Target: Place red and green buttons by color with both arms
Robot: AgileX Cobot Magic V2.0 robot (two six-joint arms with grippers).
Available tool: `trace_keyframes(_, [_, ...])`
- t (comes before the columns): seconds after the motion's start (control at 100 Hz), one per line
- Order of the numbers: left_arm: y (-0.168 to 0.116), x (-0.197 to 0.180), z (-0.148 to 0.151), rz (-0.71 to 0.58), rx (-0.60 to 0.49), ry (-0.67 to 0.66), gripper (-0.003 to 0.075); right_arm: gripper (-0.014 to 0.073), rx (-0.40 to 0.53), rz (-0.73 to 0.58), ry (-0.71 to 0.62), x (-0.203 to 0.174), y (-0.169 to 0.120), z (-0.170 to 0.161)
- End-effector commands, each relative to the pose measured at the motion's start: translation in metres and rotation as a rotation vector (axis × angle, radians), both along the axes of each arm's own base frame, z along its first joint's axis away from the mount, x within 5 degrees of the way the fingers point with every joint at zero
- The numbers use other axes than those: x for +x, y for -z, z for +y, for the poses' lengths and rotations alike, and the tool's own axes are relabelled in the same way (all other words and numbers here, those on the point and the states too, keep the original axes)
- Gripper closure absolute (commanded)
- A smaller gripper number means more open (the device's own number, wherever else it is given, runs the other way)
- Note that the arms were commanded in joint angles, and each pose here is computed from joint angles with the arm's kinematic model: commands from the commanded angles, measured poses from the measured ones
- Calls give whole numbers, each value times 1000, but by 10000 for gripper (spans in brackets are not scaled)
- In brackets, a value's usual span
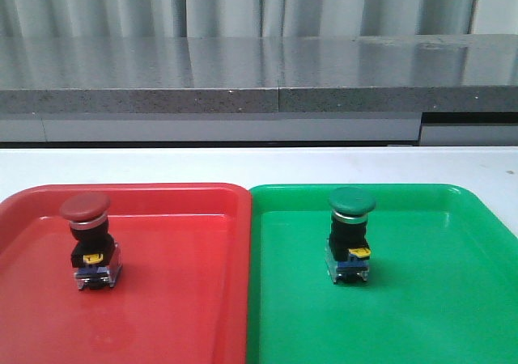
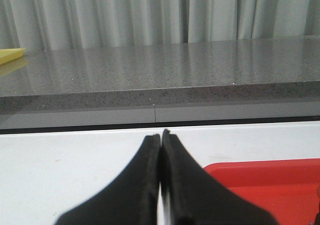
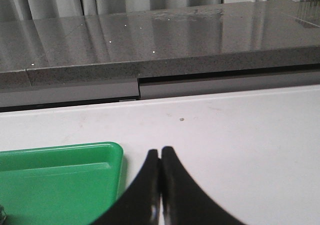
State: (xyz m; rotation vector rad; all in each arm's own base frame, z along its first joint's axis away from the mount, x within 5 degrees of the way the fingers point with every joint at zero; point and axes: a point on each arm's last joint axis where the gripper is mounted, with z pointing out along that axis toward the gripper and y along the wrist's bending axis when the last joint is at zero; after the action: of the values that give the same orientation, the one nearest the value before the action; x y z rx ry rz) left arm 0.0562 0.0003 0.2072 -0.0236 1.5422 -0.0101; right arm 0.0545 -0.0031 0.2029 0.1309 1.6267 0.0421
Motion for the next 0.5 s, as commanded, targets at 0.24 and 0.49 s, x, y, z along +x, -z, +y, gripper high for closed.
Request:
trace_keyframes(0.24, [-5,-3,1,-94,-11,-5,741,658,-19,-72,-2,1,-1,0])
trace_keyframes(0.49, [-5,-3,1,-94,-11,-5,741,658,-1,-42,-5,1,2,0])
